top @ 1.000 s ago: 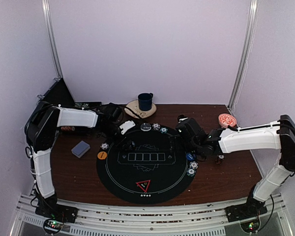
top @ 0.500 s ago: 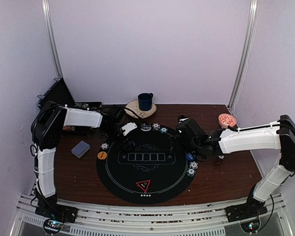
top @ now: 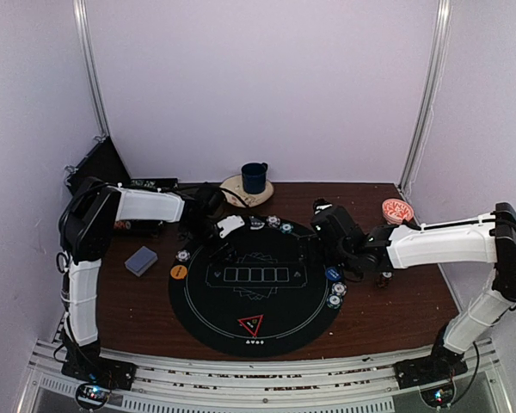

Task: Distribute texas hold em gaming equipment
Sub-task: Move the poker chip to the big blind area.

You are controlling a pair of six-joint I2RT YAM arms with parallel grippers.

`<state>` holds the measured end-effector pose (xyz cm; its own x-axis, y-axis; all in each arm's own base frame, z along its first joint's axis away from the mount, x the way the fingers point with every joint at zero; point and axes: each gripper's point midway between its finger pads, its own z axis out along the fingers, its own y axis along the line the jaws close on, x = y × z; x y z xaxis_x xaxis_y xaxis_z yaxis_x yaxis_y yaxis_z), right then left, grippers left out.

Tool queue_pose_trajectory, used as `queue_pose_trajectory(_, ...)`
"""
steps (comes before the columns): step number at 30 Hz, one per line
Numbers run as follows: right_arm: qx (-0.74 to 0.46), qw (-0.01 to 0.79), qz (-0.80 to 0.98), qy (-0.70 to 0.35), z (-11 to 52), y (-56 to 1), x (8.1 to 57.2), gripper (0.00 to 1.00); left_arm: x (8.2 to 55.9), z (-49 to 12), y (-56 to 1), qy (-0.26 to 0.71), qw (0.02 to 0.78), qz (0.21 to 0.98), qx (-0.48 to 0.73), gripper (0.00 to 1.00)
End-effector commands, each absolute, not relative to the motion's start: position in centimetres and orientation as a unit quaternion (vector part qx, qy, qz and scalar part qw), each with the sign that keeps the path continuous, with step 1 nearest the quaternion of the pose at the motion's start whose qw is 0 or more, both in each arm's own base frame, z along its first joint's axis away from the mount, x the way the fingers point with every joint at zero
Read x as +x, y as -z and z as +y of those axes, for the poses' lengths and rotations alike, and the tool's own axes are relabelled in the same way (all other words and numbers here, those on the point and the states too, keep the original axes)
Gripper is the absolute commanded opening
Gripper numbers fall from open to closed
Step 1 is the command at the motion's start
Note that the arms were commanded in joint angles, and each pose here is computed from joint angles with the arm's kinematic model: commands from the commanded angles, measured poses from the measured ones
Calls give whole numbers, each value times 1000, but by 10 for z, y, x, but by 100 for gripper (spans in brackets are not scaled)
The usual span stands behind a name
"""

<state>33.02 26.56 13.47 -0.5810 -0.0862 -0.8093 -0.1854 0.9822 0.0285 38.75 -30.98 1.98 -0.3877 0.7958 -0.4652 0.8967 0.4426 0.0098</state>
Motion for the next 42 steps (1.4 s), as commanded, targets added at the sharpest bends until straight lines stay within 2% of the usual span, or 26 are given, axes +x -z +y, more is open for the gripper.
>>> queue_pose_trajectory(1, -65, 463, 882, -53, 260, -142, 331, 96, 371, -307, 4, 120, 156, 825, 530, 62)
queue_pose_trajectory(12, -65, 464, 882, -55, 259, -143, 331, 96, 359, -295, 8, 110, 127, 829, 533, 51)
queue_pose_trajectory(17, -64, 466, 881, -55, 259, -145, 330, 95, 357, -295, 11, 112, 123, 827, 536, 37)
queue_pose_trajectory(25, -64, 465, 881, -55, 258, -145, 330, 95, 362, -291, 6, 95, 131, 836, 525, 20)
queue_pose_trajectory(34, -60, 468, 879, -60, 258, -148, 330, 95, 401, -283, -28, 75, 196, 850, 483, 20)
queue_pose_trajectory(42, -61, 466, 881, -60, 258, -146, 330, 95, 418, -275, -36, 66, 213, 855, 468, 20)
